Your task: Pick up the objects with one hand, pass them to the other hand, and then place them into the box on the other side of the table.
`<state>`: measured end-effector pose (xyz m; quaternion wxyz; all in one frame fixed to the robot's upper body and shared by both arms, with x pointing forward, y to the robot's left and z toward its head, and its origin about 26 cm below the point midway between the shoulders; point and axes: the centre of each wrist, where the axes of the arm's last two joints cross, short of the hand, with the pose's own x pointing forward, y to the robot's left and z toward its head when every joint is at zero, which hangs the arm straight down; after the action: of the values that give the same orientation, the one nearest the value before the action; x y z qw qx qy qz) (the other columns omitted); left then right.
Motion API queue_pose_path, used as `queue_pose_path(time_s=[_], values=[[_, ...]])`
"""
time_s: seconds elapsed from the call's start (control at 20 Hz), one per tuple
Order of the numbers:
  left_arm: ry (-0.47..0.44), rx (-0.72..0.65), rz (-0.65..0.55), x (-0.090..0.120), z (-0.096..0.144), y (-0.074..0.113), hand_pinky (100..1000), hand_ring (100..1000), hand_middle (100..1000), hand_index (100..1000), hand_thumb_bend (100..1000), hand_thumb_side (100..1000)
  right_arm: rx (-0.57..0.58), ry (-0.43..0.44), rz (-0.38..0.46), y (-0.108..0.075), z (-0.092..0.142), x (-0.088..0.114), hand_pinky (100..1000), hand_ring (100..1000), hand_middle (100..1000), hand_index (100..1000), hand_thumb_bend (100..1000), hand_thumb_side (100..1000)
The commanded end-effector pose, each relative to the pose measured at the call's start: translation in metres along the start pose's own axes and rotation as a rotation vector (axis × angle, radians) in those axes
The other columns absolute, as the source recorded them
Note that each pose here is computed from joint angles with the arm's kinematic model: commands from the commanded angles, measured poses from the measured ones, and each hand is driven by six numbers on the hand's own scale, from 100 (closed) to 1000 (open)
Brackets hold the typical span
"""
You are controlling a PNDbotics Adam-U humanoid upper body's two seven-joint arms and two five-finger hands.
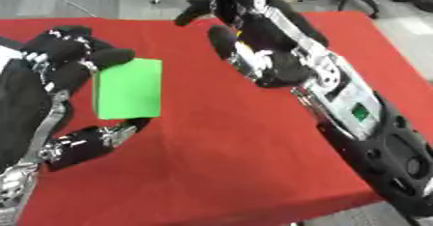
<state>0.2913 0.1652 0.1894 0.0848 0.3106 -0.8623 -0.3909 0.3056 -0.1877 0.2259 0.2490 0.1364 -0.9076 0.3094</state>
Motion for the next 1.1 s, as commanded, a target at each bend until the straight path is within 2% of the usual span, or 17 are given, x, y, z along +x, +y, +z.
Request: queue_pose_path(time_s=[0.05,0.25,0.55,0.85,1.1], values=[[0.088,0.036,-0.086,-0.017,0.008,0.014,760,595,247,645,383,100,-0.094,-0.007,0.063,-0.020,0.008,0.008,1000,720,921,942,100,529],[0.230,0.071,-0.183,-0.037,0.024,0.030,757,595,251,644,393,100,-0.135,0.057,0.119,-0.022,0.032,0.002,1000,687,898,933,100,503],[0.416,0.027,-0.418,-0.070,0.048,0.066,778,607,256,654,480,100,-0.045,0.182,0.122,0.004,0.066,-0.010,1000,661,888,928,100,470],[0.628,-0.206,-0.719,-0.130,0.080,0.092,815,614,287,669,623,100,0.081,0.252,0.089,0.031,0.081,-0.016,1000,645,873,927,100,470],[0.774,-0.415,-0.825,-0.170,0.109,0.097,838,627,326,691,647,100,0.120,0.281,0.063,0.041,0.087,-0.018,1000,637,871,925,100,473]])
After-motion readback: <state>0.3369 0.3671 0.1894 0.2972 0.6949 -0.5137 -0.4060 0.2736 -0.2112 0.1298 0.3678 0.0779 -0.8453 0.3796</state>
